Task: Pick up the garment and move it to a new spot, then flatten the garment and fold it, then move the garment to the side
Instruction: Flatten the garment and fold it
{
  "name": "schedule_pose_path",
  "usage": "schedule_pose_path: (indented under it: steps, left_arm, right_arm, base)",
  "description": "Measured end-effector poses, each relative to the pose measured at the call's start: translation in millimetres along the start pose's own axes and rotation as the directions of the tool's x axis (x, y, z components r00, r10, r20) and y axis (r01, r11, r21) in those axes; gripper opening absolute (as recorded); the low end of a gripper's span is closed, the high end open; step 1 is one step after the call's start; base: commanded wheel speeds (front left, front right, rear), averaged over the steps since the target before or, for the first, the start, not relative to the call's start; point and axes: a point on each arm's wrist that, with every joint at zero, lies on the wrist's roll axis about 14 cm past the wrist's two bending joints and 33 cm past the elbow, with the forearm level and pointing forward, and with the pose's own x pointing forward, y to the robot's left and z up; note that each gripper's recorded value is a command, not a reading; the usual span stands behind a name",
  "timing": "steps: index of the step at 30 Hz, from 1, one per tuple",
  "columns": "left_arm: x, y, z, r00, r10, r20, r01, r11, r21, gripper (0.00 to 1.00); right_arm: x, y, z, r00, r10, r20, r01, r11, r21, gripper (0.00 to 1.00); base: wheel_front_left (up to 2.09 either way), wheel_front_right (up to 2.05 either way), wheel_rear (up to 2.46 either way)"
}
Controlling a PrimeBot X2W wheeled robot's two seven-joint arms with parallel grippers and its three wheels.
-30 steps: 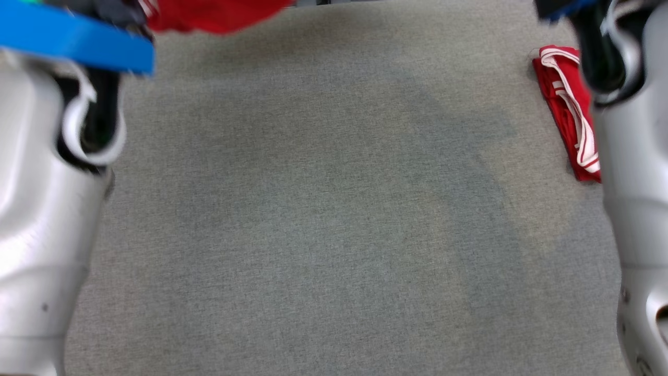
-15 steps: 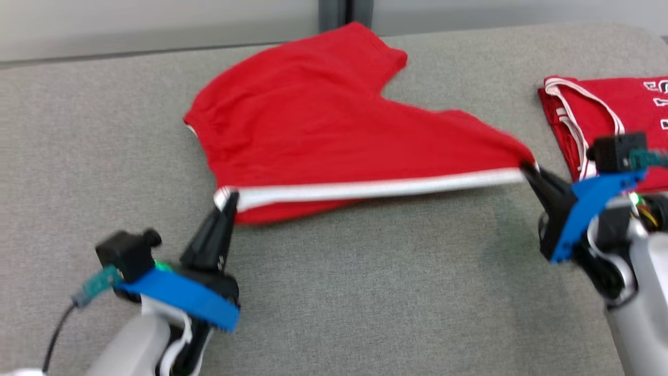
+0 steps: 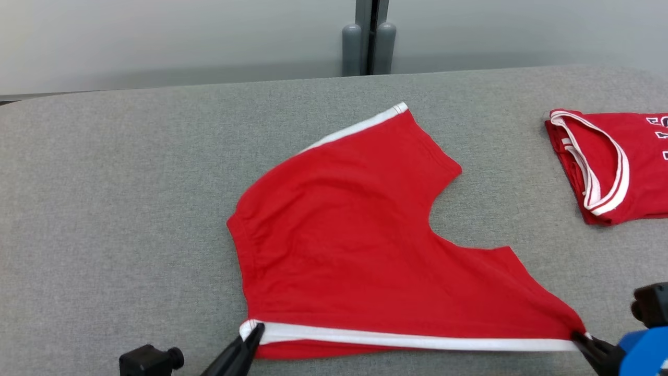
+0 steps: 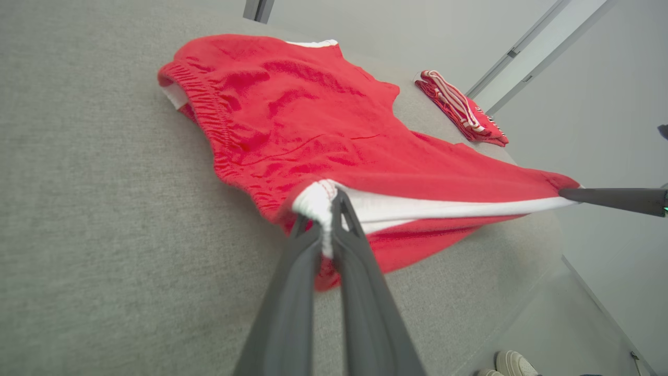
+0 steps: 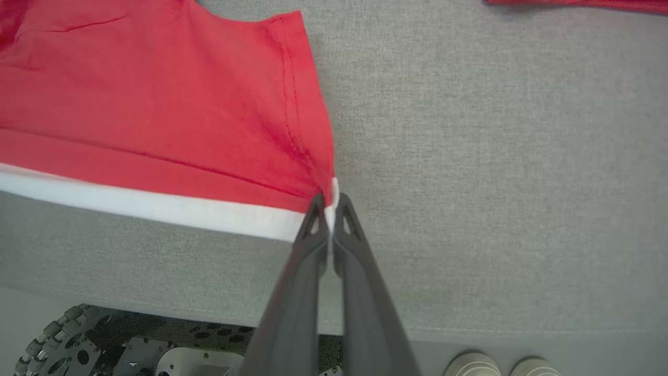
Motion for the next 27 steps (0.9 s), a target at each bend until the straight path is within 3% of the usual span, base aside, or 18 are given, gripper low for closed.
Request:
schedule_pose_path:
  steps: [7,11,19,27]
  left_arm:
    - [-11,-13,15,1.0,-0.013,0.024,0.014,1.0,-0.027,0.0]
    - [0,-12,30,0.998,-0.022,0.057,0.023,1.0,-0.017,0.0]
    - [50,1,63,0.991,-0.016,0.134,0.02,0.999,-0.027,0.0]
    - [77,44,80,0.974,0.11,0.196,-0.096,0.992,-0.077,0.0]
  right_arm:
    - [-20,1,22,0.998,-0.03,0.048,0.032,0.999,-0.036,0.0]
    - [-13,9,61,0.992,-0.003,0.123,0.016,0.995,-0.103,0.0]
    - [31,30,147,0.974,0.074,0.214,-0.029,0.978,-0.207,0.0]
    - [91,65,190,0.977,0.141,0.16,-0.092,0.956,-0.278,0.0]
  base:
    - [0.0,0.0,0.0]
    - [0.0,0.0,0.0]
    - [0.0,0.0,0.0]
    - [0.0,0.0,0.0]
